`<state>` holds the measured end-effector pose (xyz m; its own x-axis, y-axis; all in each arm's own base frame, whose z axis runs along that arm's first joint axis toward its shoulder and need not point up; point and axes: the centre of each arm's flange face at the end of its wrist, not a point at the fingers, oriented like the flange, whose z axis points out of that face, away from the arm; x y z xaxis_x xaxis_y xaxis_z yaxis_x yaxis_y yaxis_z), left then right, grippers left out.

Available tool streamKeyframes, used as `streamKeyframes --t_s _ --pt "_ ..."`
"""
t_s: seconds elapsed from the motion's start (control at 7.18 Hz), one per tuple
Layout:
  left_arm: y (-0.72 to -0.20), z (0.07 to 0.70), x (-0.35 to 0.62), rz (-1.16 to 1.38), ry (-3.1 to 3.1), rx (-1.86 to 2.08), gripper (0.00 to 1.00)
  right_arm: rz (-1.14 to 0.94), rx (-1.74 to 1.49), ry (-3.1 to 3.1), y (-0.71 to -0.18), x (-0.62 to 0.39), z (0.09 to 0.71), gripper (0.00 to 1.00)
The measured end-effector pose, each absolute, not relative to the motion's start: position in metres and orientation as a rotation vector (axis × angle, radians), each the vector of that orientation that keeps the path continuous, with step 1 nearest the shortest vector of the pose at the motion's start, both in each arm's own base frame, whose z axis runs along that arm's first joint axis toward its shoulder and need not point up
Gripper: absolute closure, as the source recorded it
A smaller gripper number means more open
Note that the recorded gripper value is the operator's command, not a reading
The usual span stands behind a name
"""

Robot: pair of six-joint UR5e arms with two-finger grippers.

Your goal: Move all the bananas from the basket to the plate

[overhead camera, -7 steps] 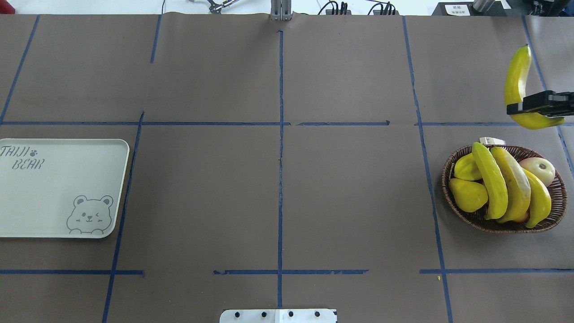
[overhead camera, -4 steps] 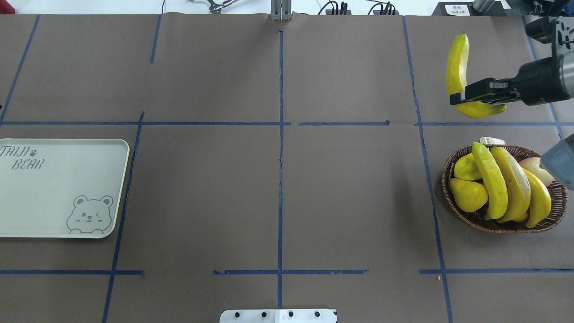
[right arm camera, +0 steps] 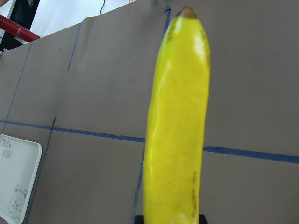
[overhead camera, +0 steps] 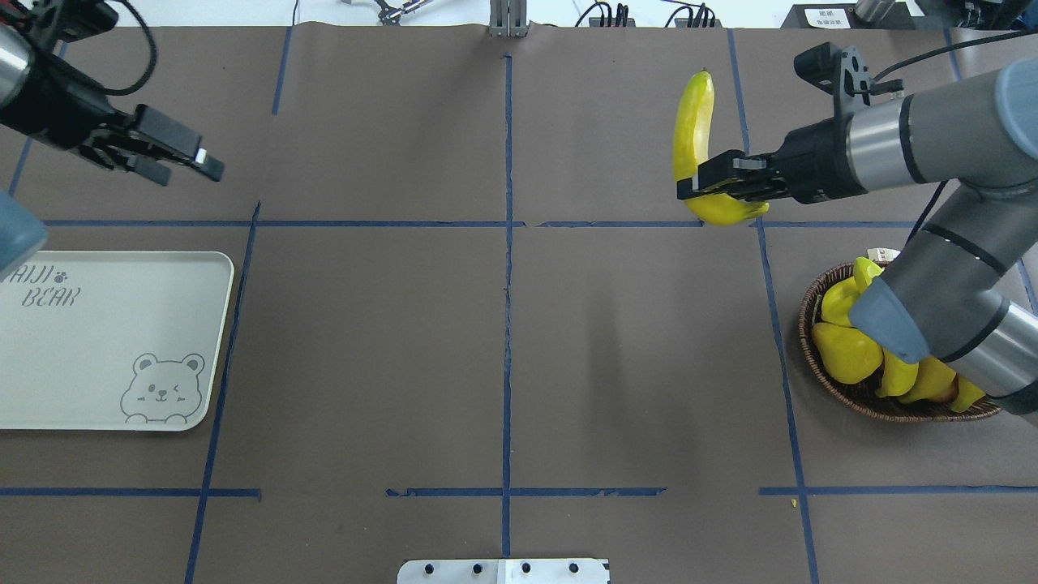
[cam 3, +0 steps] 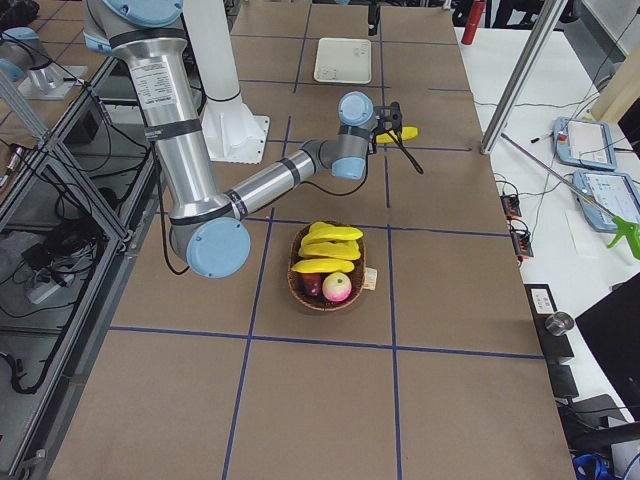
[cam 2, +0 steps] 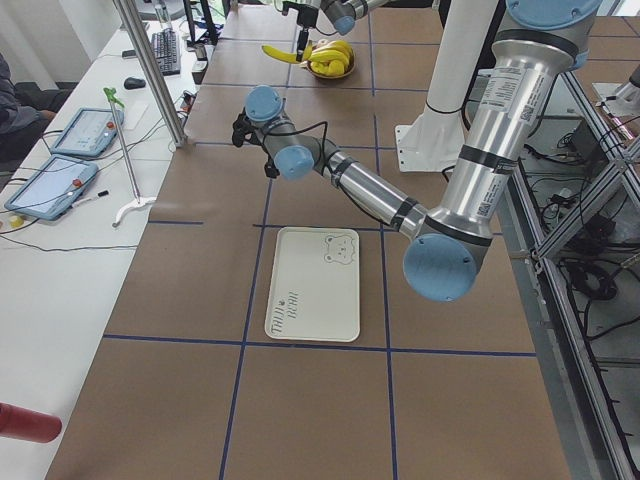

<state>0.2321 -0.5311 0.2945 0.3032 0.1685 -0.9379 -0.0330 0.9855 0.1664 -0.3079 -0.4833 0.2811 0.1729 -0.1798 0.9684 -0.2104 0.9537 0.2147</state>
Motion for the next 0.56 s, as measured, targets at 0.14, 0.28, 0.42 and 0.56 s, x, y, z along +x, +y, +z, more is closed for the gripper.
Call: streamKeyframes --t_s 0.14,0.28,0.42,0.56 --pt "-0.534 0.259 0.259 0.121 1.287 0.100 0.00 0.025 0.319 -1.401 -0.482 -0.336 0.252 0.97" --pt "-0.541 0.230 0.280 0.120 1.305 0.094 0.00 0.027 0.315 -1.387 -0.475 -0.369 0.225 0.97" --pt "-0.548 0.207 0.297 0.124 1.319 0.092 0.00 0.028 0.326 -1.378 -0.461 -0.403 0.207 0.97" --pt "-0.554 0.186 0.307 0.120 1.332 0.088 0.00 0.023 0.338 -1.382 -0.442 -0.432 0.194 0.97"
